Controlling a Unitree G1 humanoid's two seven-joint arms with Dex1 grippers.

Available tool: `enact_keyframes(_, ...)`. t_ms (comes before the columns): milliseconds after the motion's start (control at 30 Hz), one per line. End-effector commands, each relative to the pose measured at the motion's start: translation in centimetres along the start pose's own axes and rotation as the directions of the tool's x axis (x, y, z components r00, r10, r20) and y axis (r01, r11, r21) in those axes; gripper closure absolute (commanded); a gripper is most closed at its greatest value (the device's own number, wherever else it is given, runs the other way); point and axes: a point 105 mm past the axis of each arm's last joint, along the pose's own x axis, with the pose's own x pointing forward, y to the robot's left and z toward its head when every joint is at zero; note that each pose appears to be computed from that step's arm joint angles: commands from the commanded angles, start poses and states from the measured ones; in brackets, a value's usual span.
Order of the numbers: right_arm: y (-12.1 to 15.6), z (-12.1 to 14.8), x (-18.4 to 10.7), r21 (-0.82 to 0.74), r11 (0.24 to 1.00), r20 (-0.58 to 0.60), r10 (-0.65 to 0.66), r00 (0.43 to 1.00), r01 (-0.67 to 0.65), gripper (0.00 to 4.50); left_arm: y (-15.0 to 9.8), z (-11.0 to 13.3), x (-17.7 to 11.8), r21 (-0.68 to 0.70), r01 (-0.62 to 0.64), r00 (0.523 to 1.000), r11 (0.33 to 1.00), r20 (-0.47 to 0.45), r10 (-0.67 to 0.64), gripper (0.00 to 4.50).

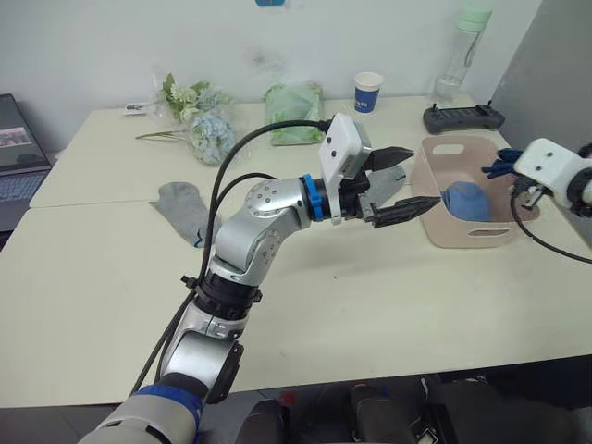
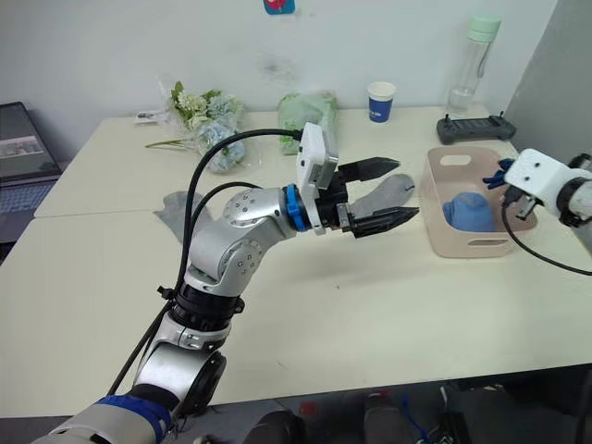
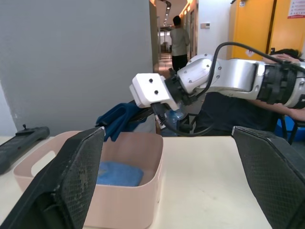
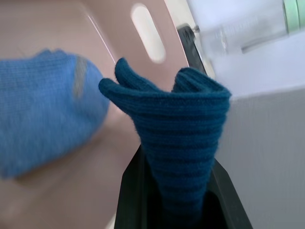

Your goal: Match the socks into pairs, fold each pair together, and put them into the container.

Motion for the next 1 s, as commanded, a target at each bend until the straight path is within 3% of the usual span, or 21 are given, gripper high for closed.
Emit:
enact_keyframes(33,-1.1,0.8,0.4,-0.059,0.998,0.026,-0.018,0.999,0.019,4.5,-0.3,0.8,-0.7,0.038,-0.021,1.0,0.999,0.001,0.021,0.04)
enact_keyframes(433,3.8,-1.8,2.3,-0.226,0.951,-0.11,0.189,0.976,-0.209,4.5,-0.2,0.4,-1.1,0.038,-0.06,0.998,0.998,-0.03,0.061,0.04)
enact_keyframes(533,4.2,-1.6,2.4,-0.172,0.956,-0.093,0.226,0.97,-0.239,4.5,-0.2,0.3,-1.2,0.037,-0.06,0.998,0.998,-0.035,0.061,0.04)
enact_keyframes(767,2.2,-0.1,1.4,-0.078,0.958,-0.035,0.273,0.961,-0.275,2.21,0.0,0.0,-1.3,0.038,-0.062,0.997,0.997,-0.044,0.064,0.0)
enact_keyframes(967,-0.2,1.7,-1.2,0.04,0.909,0.018,0.414,0.91,-0.415,0.14,0.4,0.1,-1.4,0.049,-0.063,0.997,0.997,-0.044,0.065,0.0)
enact_keyframes(1000,-0.9,2.1,-1.5,0.056,0.91,0.031,0.411,0.911,-0.412,0.07,0.5,0.1,-1.4,0.049,-0.063,0.997,0.997,-0.043,0.065,0.0)
